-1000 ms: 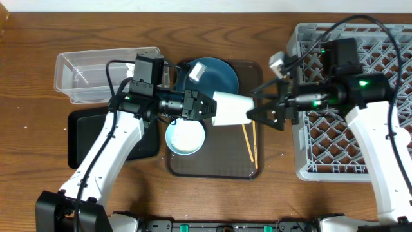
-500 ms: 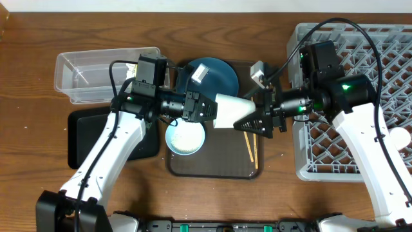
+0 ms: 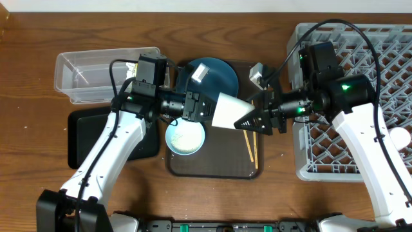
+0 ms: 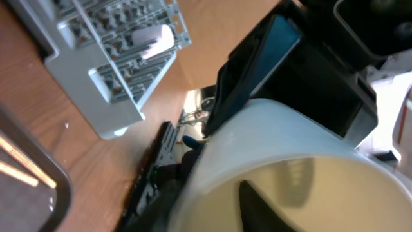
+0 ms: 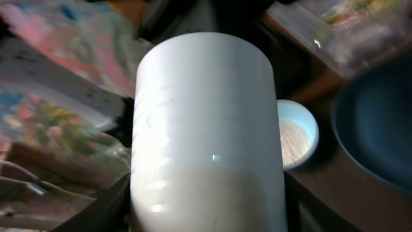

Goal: Sort waste into correct bins and load items into the dishwasher rack
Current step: 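Hand the white cup from the left gripper to the right gripper, then place the white cup in the grey rack with the right gripper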

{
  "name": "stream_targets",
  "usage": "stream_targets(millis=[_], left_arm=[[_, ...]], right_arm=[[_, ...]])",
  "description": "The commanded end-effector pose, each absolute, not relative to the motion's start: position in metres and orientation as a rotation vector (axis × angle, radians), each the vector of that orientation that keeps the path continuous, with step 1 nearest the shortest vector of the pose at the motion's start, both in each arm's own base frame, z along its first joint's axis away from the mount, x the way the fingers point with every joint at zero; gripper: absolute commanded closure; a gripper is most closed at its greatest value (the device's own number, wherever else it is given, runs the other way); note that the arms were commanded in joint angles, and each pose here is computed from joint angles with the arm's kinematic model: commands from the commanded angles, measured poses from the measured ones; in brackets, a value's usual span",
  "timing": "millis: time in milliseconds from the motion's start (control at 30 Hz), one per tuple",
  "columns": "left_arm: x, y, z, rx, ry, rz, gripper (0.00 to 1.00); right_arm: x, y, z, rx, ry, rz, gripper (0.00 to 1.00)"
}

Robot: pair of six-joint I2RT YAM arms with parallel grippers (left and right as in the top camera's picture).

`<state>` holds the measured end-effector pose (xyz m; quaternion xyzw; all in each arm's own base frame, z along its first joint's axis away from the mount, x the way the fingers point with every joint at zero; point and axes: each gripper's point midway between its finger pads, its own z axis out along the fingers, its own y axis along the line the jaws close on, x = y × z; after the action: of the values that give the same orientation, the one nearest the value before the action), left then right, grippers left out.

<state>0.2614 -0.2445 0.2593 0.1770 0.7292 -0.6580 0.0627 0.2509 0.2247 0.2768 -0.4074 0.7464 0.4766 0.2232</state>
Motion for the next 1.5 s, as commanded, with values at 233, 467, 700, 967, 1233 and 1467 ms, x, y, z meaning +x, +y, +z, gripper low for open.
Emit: stream_targets(millis=[233,467,700,967,1233,1467], left_arm=[[0.295,-0.213,0.179,0.281,2.571,-1.313,0.51],[0.276,-0.145,0.134,0.135,2.848,-0.693,0.49],[0.265,-0.118,0.156,0.113,2.798,-0.502,0.49],[0.262,-0.117,0.174,0.122,2.731,-0.507,0.49],[0.262,-0.117,0.173,0.122,2.733,-0.508,0.49],[0.260,-0.117,0.172,0.120,2.740,-0.506,0.48]], right_arm=[[0.301,0.134,0.234,-0.561,2.598,0.678,0.80],[0.316,0.017,0.250,0.026,2.703,0.265,0.95],[0.307,-0.094,0.270,0.541,2.603,0.017,0.99],[0.275,-0.196,0.244,1.031,2.545,-0.212,0.99],[0.275,-0.241,0.204,1.244,2.541,-0.208,0.99],[0.288,-0.263,0.178,1.343,2.507,-0.192,0.98]])
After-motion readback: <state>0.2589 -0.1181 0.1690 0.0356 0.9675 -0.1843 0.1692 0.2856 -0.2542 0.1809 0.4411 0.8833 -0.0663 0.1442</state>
